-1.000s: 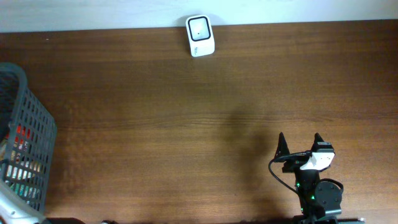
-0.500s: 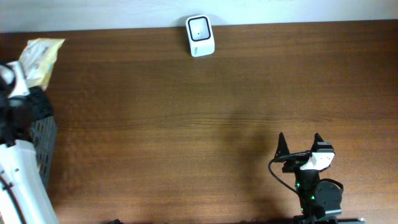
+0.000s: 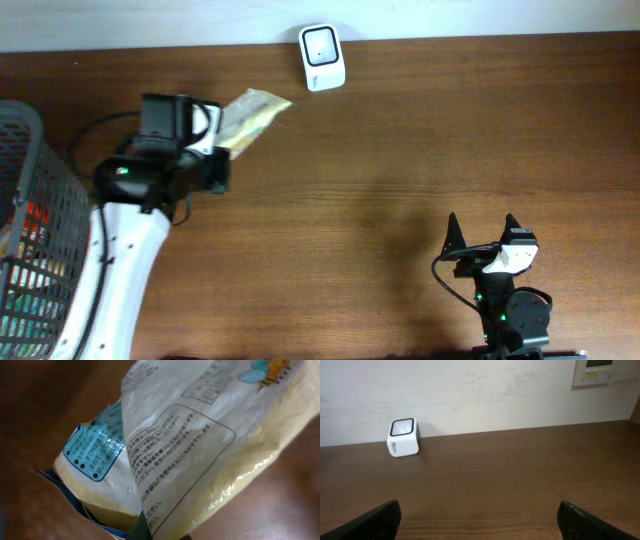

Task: Scan the item barcode
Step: 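Lift the white-blue bag out and place it mid-table with left gripper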

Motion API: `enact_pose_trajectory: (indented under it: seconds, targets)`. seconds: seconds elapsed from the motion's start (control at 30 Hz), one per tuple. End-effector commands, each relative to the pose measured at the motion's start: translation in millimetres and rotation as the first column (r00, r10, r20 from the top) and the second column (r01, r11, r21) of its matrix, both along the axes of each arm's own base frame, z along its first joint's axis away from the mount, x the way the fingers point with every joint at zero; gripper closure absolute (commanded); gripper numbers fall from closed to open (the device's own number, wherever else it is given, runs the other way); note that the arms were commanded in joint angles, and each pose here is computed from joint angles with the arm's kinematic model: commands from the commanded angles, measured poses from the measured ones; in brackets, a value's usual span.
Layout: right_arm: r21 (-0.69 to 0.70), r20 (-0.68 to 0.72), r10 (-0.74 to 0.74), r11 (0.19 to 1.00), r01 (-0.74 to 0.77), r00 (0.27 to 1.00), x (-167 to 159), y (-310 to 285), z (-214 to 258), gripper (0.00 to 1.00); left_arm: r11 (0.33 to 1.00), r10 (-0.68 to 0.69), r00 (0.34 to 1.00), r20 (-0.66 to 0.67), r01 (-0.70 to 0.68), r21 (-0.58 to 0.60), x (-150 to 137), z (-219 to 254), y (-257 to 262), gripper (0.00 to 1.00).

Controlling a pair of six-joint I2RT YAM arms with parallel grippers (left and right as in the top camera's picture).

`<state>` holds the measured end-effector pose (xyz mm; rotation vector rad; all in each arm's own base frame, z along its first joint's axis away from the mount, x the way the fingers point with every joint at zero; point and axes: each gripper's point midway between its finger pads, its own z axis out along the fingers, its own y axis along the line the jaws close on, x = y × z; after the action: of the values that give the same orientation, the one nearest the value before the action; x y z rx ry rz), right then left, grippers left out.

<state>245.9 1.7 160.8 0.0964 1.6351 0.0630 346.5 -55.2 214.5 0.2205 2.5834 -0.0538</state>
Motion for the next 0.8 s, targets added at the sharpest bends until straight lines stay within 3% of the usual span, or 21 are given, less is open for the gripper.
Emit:
enact_pose_trajectory:
  seconds: [0.0, 0.5, 0.77]
  targets:
    - [0.004, -0.004, -0.007, 1.000, 0.007, 1.000, 0, -2, -3, 0.01, 0.999, -0.025, 0.999, -0.030, 0.025, -0.024, 0, -18, -22, 1.00]
    - [0.004, -0.004, -0.007, 1.000, 0.007, 1.000, 0, -2, -3, 0.01, 0.997, -0.073, 0.984, -0.165, 0.074, 0.003, -14, -71, -37, 1.00]
    - [0.004, -0.004, -0.007, 1.000, 0.007, 1.000, 0, -2, -3, 0.01, 0.981, -0.181, 0.966, -0.183, 0.191, 0.037, -7, -92, -53, 1.00]
